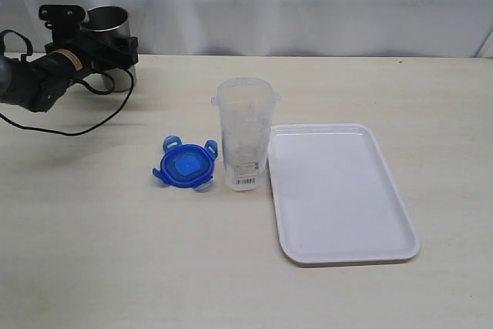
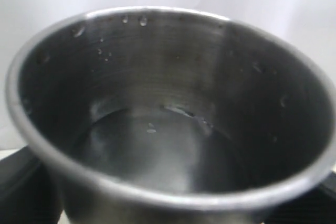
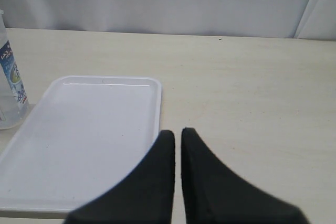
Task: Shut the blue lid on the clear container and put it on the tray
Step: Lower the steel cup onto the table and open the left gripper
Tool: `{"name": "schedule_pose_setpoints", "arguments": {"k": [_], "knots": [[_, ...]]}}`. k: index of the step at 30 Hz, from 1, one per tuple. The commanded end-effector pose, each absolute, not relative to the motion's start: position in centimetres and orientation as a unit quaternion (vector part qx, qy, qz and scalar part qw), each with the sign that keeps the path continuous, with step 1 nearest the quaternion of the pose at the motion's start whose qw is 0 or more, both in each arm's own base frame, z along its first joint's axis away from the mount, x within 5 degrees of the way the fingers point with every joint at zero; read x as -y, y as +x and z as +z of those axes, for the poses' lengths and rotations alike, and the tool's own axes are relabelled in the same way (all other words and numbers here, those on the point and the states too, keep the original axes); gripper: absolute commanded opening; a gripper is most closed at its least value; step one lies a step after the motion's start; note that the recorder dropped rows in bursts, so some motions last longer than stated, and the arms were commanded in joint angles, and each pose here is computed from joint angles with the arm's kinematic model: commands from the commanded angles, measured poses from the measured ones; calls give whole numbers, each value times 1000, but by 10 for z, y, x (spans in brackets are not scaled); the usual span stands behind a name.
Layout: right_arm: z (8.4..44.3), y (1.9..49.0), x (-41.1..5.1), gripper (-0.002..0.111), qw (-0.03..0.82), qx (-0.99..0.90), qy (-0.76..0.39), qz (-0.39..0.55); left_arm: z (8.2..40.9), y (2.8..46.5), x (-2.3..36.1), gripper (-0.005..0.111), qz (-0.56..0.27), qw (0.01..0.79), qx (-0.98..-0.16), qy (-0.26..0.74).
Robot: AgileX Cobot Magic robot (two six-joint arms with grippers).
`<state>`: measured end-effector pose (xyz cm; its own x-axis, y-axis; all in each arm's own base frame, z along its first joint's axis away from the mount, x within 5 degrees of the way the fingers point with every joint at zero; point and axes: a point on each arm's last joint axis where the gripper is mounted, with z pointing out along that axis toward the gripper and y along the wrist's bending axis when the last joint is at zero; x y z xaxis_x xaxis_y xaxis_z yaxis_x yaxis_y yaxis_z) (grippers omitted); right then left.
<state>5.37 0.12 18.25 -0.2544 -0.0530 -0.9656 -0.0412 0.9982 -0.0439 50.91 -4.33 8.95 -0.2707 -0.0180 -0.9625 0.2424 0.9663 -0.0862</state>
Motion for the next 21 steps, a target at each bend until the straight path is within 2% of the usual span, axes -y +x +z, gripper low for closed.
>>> {"name": "schedule_pose_setpoints", "arguments": {"k": [1, 17, 19, 21], "knots": [[182, 53, -1, 5, 611, -791, -27, -6, 106, 512, 46, 0, -115, 624, -768, 81], [182, 53, -1, 5, 611, -791, -27, -6, 102, 512, 45, 0, -107, 608, -783, 79], [182, 53, -1, 5, 611, -791, -27, -6, 101, 511, 44, 3, -104, 602, -788, 78], [182, 53, -1, 5, 611, -791, -27, -6, 101, 511, 44, 13, -103, 601, -789, 77]]}}
